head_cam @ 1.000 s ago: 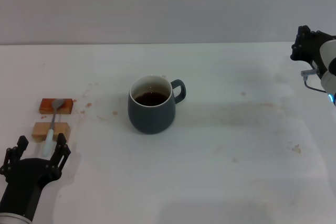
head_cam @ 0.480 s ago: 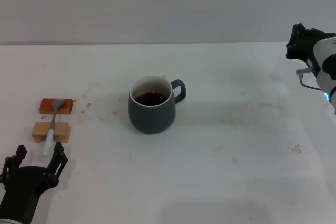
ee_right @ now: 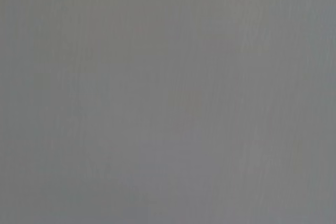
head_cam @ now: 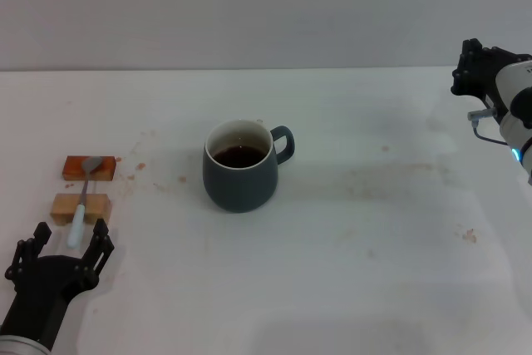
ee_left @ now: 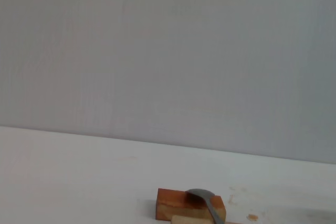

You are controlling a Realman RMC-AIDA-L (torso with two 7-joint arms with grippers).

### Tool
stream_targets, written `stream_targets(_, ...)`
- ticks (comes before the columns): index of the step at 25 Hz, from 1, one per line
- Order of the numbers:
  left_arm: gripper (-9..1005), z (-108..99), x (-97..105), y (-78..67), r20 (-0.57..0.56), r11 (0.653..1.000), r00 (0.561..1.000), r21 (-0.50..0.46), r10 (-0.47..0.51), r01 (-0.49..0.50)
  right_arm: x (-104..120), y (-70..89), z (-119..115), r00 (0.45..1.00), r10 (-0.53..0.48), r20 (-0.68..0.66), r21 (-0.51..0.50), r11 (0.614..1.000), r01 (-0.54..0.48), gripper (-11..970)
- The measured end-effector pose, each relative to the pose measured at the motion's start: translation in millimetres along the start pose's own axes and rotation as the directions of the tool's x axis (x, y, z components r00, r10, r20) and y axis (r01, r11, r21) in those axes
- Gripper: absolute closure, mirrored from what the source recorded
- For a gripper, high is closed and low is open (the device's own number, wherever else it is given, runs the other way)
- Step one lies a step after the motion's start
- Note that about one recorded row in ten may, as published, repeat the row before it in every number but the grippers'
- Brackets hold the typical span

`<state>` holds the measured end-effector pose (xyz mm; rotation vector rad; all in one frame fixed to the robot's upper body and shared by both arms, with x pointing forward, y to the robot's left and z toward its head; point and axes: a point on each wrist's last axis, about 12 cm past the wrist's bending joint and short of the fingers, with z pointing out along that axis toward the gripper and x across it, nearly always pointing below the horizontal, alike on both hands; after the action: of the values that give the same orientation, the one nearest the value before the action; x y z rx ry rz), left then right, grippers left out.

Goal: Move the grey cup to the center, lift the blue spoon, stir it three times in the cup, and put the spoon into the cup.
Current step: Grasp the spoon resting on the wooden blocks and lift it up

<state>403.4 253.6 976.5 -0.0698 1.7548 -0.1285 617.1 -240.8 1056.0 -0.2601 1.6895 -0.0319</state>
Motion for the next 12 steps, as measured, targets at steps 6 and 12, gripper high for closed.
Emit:
stream_targets(6,155,0.8,1.1,0.4,-0.010,1.000,1.000,0.002,-0.001,0.001,-0.4,0.8,-1.3,1.000,0.011,-0.001,-0.003,1.000,-0.011,930)
stream_targets(12,191,3.2,1.9,-0.4,-0.023,1.000,1.000,0.006,-0.003,0.003,0.3,0.7,-2.2,1.000,0.011,-0.001,-0.003,1.000,-0.011,930)
